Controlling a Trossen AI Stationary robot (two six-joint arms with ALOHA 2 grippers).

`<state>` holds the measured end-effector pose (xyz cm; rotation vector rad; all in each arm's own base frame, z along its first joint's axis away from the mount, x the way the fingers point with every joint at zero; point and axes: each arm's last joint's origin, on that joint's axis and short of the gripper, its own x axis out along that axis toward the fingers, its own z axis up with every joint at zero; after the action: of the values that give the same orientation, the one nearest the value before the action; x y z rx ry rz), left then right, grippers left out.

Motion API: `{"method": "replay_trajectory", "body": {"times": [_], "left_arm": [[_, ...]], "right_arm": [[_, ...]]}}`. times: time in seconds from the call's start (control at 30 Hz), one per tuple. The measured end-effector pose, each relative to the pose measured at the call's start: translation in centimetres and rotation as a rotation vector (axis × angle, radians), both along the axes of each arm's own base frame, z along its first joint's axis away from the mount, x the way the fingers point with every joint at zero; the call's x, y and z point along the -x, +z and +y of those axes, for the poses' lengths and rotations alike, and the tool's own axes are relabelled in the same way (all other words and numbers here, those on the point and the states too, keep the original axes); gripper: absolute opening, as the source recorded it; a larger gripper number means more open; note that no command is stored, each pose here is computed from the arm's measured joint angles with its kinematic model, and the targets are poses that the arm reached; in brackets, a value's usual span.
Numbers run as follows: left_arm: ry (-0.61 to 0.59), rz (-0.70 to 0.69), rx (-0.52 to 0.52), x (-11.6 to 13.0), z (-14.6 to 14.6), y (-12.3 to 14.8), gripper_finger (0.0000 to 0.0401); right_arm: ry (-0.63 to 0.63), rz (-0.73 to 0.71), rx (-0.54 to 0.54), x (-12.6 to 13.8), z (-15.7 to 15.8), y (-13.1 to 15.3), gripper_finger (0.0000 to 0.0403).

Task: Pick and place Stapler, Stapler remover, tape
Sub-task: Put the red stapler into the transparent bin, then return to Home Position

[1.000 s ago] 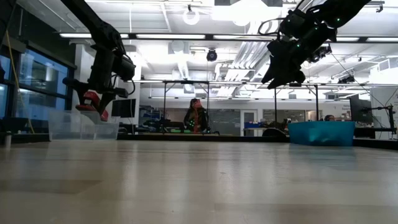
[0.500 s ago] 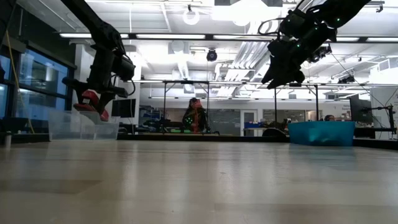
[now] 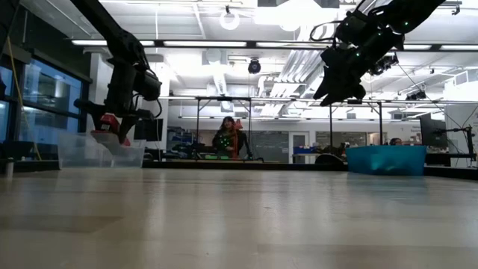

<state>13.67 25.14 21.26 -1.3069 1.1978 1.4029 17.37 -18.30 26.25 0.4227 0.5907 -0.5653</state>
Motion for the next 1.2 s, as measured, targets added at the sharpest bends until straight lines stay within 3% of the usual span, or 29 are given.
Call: {"method": "replay_trajectory", "body": {"times": [0.73, 0.97, 1.2], "left_arm": [[-0.029, 0.019, -0.023, 0.01, 0.15, 0.01, 0.0198], [-0.029, 0.024, -0.027, 0.03, 0.16, 0.03, 0.0278], [-0.03, 0.018, -0.023, 0.01, 0.14, 0.03, 0.0288]], "right_arm": [[-0.003, 0.004, -0.009, 0.03, 0.04, -0.06, 0.0204], [-0.003, 0.005, -0.01, 0.04, 0.04, -0.07, 0.0204], [0.001, 0.006, -0.016, 0.05, 0.08, -0.11, 0.0204]]}}
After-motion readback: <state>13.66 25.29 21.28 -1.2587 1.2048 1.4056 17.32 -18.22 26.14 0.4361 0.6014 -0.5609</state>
